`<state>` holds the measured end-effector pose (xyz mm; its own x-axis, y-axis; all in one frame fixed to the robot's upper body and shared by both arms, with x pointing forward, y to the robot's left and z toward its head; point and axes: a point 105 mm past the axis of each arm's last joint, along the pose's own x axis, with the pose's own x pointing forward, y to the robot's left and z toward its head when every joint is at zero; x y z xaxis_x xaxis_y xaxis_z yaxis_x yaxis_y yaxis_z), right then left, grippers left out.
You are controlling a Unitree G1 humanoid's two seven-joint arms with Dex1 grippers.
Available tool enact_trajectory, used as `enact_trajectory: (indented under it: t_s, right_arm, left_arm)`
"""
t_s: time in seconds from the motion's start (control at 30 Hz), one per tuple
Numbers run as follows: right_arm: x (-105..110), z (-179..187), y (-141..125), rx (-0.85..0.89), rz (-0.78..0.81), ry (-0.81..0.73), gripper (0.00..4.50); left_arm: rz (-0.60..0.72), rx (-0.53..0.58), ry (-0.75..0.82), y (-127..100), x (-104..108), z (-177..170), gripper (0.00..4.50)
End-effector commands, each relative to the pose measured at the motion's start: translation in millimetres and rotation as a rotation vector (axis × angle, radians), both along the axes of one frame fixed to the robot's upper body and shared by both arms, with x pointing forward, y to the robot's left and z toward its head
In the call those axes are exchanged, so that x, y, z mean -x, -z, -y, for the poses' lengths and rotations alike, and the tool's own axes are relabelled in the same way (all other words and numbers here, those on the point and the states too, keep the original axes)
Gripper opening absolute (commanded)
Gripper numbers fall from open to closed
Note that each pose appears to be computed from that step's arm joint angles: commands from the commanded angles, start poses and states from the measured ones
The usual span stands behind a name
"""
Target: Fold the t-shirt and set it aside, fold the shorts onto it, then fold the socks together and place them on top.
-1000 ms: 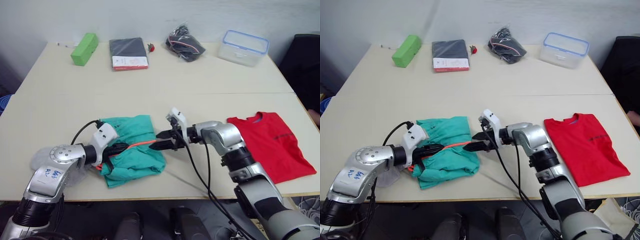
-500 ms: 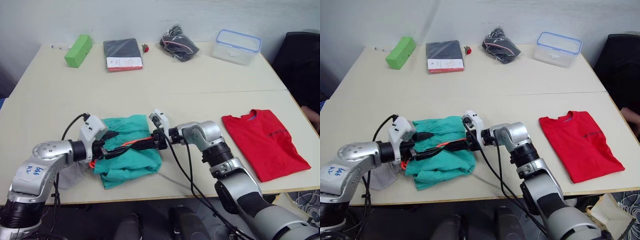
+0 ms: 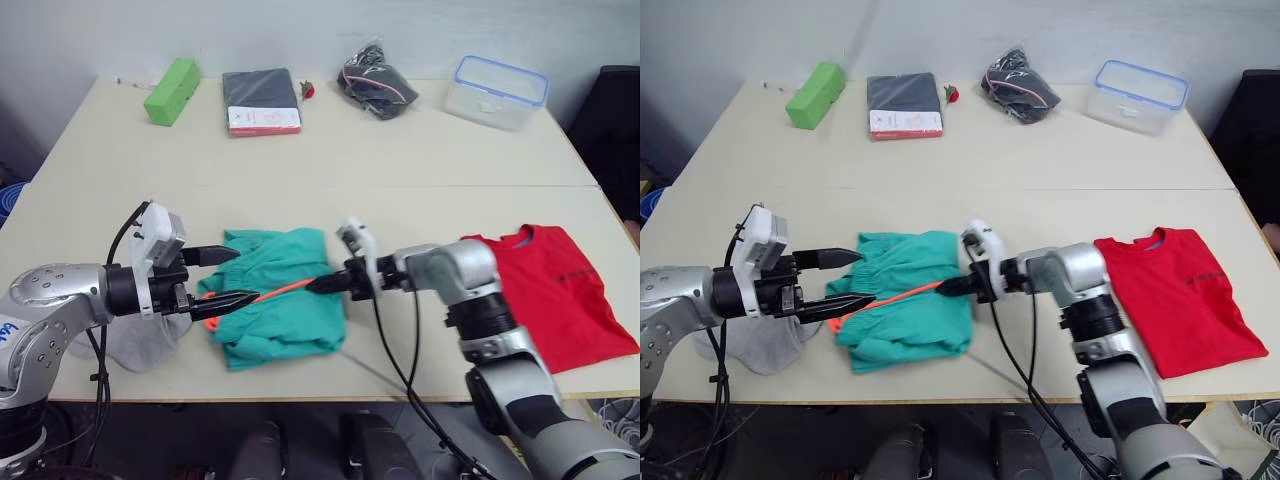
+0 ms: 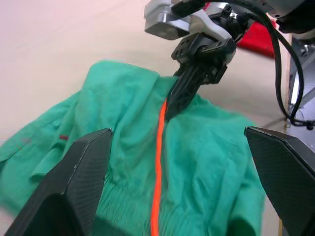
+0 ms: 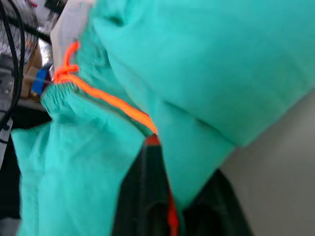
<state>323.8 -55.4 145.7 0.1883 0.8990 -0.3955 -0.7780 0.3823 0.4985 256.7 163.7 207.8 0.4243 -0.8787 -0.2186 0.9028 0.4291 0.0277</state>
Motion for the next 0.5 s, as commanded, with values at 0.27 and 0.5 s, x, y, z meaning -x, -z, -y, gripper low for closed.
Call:
enact_trajectory:
  t_s: [0.27, 0.5]
  right_arm:
    - [55.0, 136.2, -70.7, 0.082, 0.087, 0.139, 0.04]
    - [68.7, 241.8, -71.0, 0.364, 0.135, 0.283, 0.04]
  left_arm:
    - [0.059, 0.139, 0.330, -23.4, 18.3, 51.9, 4.50]
    - [0.059, 0.110, 0.401, -18.4, 12.3, 59.7, 4.50]
